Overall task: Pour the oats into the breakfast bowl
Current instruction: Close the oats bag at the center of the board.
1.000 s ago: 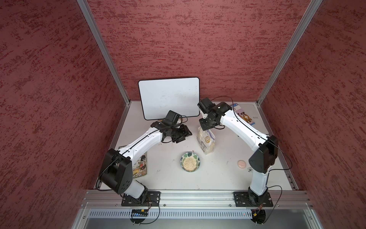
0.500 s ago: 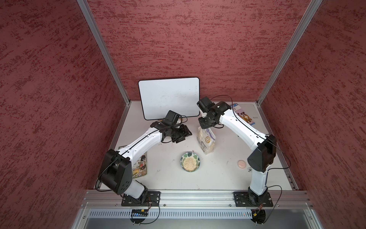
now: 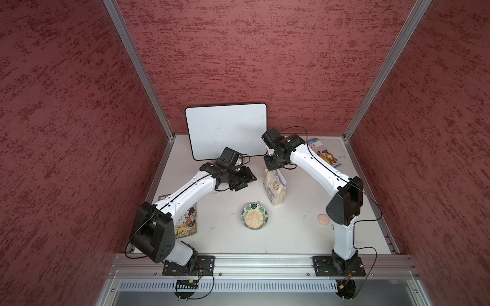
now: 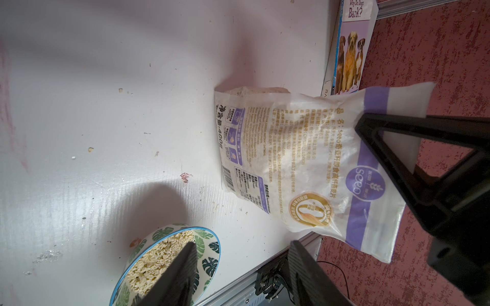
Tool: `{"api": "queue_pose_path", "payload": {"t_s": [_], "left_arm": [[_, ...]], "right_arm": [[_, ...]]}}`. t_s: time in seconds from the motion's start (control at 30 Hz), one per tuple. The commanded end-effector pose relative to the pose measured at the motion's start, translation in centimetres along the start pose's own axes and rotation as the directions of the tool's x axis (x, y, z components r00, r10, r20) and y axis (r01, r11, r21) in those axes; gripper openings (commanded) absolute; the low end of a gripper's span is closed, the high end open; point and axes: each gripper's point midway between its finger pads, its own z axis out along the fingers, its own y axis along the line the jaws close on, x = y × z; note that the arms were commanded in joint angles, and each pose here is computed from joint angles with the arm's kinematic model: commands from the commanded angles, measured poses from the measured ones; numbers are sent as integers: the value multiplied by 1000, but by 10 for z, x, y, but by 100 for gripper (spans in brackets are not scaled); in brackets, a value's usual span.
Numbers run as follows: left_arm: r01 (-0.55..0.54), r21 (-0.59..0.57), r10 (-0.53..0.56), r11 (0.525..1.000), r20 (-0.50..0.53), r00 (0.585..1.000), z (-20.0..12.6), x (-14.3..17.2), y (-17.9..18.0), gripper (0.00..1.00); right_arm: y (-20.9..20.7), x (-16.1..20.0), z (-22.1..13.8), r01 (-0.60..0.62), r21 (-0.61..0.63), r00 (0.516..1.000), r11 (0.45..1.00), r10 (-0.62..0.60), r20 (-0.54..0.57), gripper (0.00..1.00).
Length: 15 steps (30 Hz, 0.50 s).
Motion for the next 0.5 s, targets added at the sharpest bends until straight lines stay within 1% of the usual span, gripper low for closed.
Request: {"api": "queue_pose_path", "payload": {"t_s": [0.0,0.03,0.1,0.17,0.27,0.47], "left_arm": [[-13,12,13,1000,12,1000,-6,2,-5,58],[-13,13,12,1000,12,1000,-6,1,-5,58],[-14,14,13,1000,13,1000,-6,1,-6,58],[-14,14,13,1000,13,1000,-5,1,-6,58],[-12,16,12,1000,12,1000,-5,1,-6,58],[-11,15,11,1000,8,1000,-4,1,-6,58]], "right_arm": [[-5,-14,-5,-19,8,998,1000,18,53,0],[-4,-15,-6,-16,0,998,1000,16,52,0],[-3,-15,-6,-16,-4,999,1000,16,50,21],[-3,-18,-5,-21,-3,998,1000,21,56,30],[-3,-21,-2,-23,5,998,1000,23,58,29],[-4,-27,7,-20,13,999,1000,19,50,20]]}}
